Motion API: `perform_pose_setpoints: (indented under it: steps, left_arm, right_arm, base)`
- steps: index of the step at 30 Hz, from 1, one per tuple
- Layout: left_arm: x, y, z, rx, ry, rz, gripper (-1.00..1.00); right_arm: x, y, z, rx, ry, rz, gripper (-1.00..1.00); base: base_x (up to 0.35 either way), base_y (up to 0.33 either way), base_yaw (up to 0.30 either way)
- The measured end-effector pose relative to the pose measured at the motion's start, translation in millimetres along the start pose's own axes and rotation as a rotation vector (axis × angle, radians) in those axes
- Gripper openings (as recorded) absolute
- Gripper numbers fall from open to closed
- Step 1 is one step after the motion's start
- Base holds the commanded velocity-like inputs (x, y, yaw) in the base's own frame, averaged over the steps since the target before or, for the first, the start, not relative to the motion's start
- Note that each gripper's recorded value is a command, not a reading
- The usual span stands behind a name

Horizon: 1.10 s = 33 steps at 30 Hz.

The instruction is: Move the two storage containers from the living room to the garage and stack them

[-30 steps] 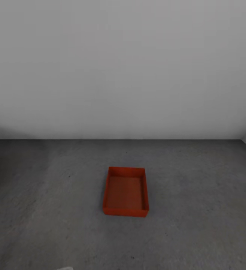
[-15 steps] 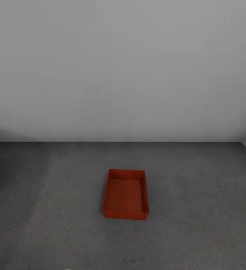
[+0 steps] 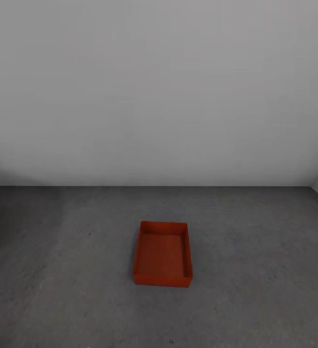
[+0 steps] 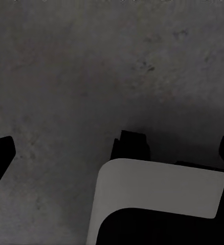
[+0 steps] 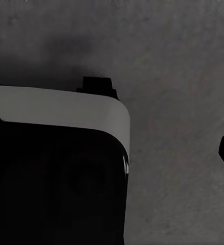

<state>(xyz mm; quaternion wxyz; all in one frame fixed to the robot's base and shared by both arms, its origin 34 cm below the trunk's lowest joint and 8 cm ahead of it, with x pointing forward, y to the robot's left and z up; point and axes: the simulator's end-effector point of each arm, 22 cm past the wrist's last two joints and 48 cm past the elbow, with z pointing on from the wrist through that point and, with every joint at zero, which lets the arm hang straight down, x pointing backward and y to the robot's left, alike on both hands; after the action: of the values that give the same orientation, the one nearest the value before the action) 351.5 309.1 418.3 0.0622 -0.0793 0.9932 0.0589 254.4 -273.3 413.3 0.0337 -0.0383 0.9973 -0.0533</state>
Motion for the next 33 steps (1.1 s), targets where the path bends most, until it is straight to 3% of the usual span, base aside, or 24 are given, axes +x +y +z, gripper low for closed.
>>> perform_pose_setpoints:
  steps: [8,33]
  left_arm:
    - [-2.5,-1.2,-2.2,0.003,-0.001,-0.002,1.00]
    - [-15.9,-2.3,-46.3,0.012,-0.017,-0.007,1.00]
  right_arm:
    - [-5.3,0.3,-1.2,0.000,-0.013,0.001,1.00]
    - [-18.4,-8.7,-43.7,0.009,-0.037,-0.008,1.00]
  base:
    - [0.000,0.000,0.000]
    - [0.000,0.000,0.000]
